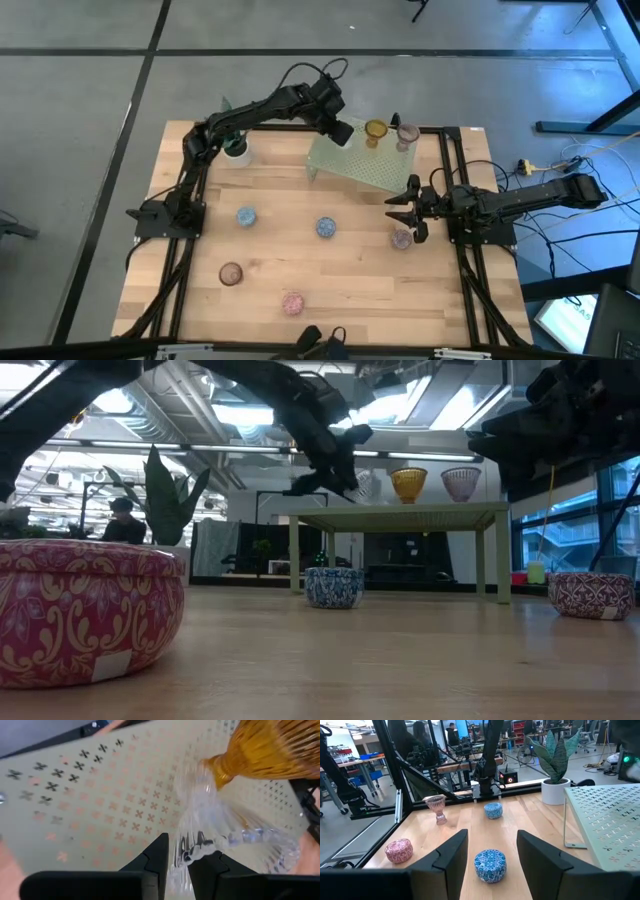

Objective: Pick & Place candle stick holders
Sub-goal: Put the transparent candle holder on the shelf aligned with the brown candle holder

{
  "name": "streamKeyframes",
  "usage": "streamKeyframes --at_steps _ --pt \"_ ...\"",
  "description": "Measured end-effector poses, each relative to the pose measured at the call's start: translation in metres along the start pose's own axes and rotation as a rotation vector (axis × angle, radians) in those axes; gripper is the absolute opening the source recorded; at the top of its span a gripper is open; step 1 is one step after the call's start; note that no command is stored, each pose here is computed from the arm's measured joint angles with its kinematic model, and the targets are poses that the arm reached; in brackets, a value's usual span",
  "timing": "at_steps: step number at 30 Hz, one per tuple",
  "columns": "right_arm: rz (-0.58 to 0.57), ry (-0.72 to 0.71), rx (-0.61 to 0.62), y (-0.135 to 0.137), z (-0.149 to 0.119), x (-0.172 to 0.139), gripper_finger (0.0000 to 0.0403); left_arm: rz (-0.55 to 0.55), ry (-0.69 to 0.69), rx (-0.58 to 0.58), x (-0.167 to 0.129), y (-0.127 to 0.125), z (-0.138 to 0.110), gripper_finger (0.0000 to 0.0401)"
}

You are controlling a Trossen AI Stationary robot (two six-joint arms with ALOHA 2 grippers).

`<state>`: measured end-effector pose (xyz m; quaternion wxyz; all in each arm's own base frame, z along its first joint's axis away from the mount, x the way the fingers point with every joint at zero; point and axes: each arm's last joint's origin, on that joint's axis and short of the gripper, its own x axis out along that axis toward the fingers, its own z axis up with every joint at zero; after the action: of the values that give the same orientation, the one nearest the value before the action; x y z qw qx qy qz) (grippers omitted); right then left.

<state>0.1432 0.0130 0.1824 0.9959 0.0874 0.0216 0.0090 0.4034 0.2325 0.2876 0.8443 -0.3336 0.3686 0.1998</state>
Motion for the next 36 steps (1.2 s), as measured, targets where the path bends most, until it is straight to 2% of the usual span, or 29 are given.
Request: streamKeyframes --at_steps 7,12,22,27,31,36 --pt "-0.001 0.003 -0.001 0.000 0.000 0.000 0.0173 0.046 -0.006 0.031 0.004 0.003 0.000 0.0056" --pt "-0.001 0.003 0.000 0.000 0.000 0.000 0.0173 0.051 0.003 0.081 0.005 0.001 -0.002 0.0021" --pt "-0.001 0.007 0.004 0.000 -0.001 0.000 0.0173 0.036 0.035 0.137 0.008 -0.017 -0.012 0.0021" --pt "-0.001 0.007 0.004 0.000 -0.001 0.000 0.0173 0.051 0.069 0.125 -0.004 -0.021 -0.015 0.0021" --pt "-0.001 0.011 0.003 0.000 -0.001 0.000 0.0173 0.117 0.075 0.097 -0.025 -0.024 -0.013 0.0021" --pt "-0.002 0.014 0.022 0.000 -0.001 0.000 0.0173 0.073 0.141 0.004 -0.056 -0.026 -0.006 0.0022"
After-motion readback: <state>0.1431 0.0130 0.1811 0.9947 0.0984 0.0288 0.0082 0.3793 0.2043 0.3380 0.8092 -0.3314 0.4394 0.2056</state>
